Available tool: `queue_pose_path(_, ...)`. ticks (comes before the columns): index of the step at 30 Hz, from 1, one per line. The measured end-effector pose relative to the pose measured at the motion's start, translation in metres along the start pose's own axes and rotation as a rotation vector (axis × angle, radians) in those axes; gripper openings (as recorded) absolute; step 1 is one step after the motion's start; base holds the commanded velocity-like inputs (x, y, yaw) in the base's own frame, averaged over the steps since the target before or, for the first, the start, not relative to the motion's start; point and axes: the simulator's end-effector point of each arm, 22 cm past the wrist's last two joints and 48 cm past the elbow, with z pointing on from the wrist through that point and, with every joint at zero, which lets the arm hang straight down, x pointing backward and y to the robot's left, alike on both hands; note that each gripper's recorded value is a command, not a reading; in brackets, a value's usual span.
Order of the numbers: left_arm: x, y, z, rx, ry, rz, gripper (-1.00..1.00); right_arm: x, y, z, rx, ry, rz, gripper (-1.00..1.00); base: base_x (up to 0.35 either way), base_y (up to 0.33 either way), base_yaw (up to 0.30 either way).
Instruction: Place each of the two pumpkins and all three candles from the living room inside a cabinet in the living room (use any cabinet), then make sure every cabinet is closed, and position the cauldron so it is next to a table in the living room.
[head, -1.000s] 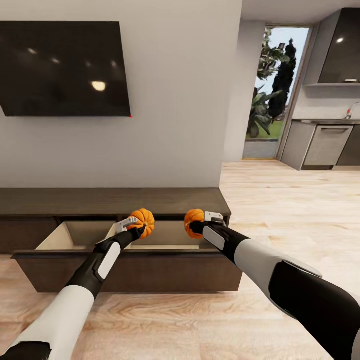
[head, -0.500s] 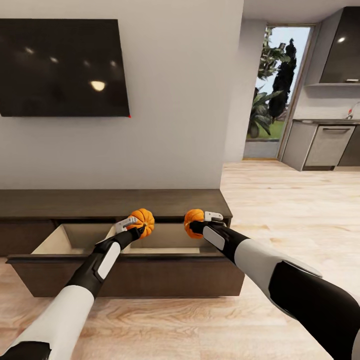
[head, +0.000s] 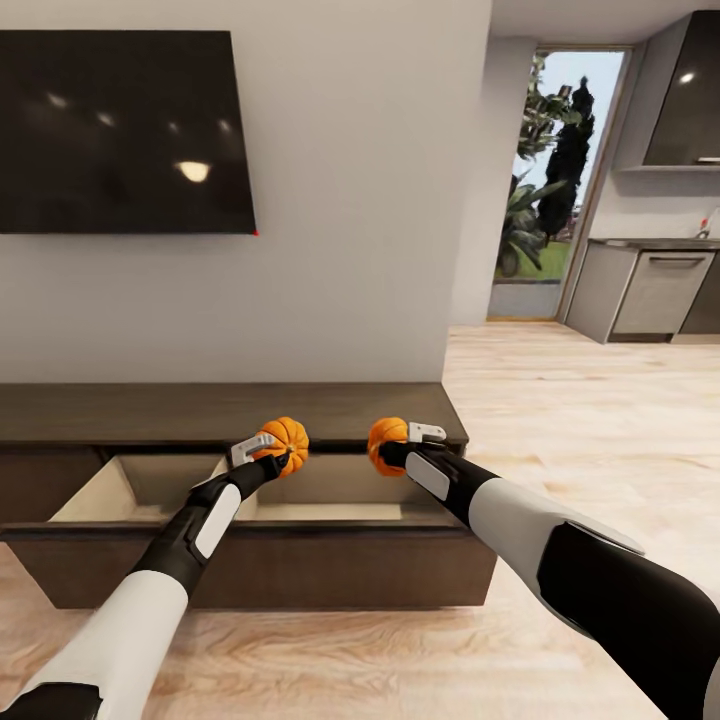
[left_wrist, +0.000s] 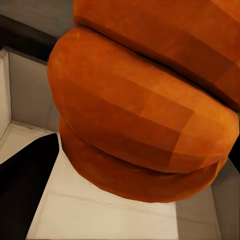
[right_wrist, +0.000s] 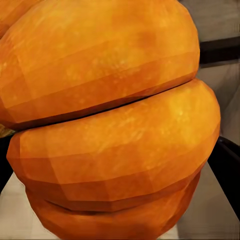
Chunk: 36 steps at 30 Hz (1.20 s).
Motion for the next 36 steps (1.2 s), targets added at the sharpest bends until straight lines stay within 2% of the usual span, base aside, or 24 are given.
queue_pose_path(19, 0.0, 0.0, 0.0, -0.001, -0.001, 0.0, -1.0, 0.0, 0.0, 0.0, 0.0, 0.0, -0.001, -1.0, 0.095, 0.0, 0.0)
queue_pose_path(36, 0.04, 0.02, 0.024, -0.03, 0.064, -0.008, -1.0, 0.045, -0.01, 0.031, 0.013, 0.088, 0.007, -1.0, 0.0, 0.0, 0.0)
